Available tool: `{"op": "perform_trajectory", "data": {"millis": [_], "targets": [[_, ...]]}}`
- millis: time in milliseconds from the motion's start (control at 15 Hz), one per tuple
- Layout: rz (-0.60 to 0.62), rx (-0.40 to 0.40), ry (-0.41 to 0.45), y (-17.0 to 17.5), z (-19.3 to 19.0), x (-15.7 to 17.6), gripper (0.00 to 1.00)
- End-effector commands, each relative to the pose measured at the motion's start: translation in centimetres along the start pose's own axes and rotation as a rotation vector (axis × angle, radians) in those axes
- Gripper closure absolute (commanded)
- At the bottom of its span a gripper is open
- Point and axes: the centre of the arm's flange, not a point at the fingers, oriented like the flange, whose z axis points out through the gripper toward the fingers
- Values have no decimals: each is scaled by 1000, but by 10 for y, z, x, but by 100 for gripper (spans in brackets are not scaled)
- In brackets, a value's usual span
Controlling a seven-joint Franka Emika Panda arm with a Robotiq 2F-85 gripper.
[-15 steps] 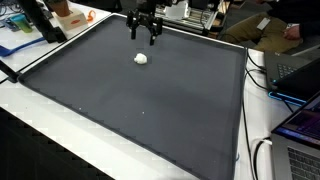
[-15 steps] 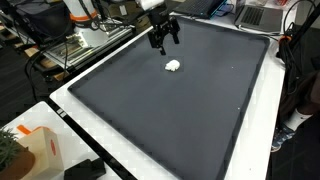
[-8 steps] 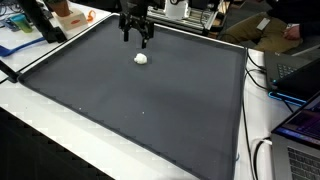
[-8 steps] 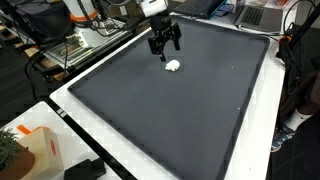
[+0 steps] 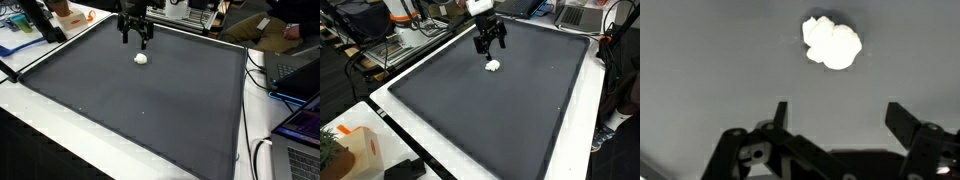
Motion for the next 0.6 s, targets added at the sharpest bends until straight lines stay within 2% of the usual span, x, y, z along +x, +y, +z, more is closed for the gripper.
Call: {"op": "perform_trajectory", "data": {"millis": [0, 267, 400, 533], "targets": [[39, 3, -38, 6, -3, 9, 0], [50, -6, -93, 10, -11, 28, 0], [55, -26, -138, 18, -16, 39, 0], [51, -12, -199, 25, -23, 48, 0]]}}
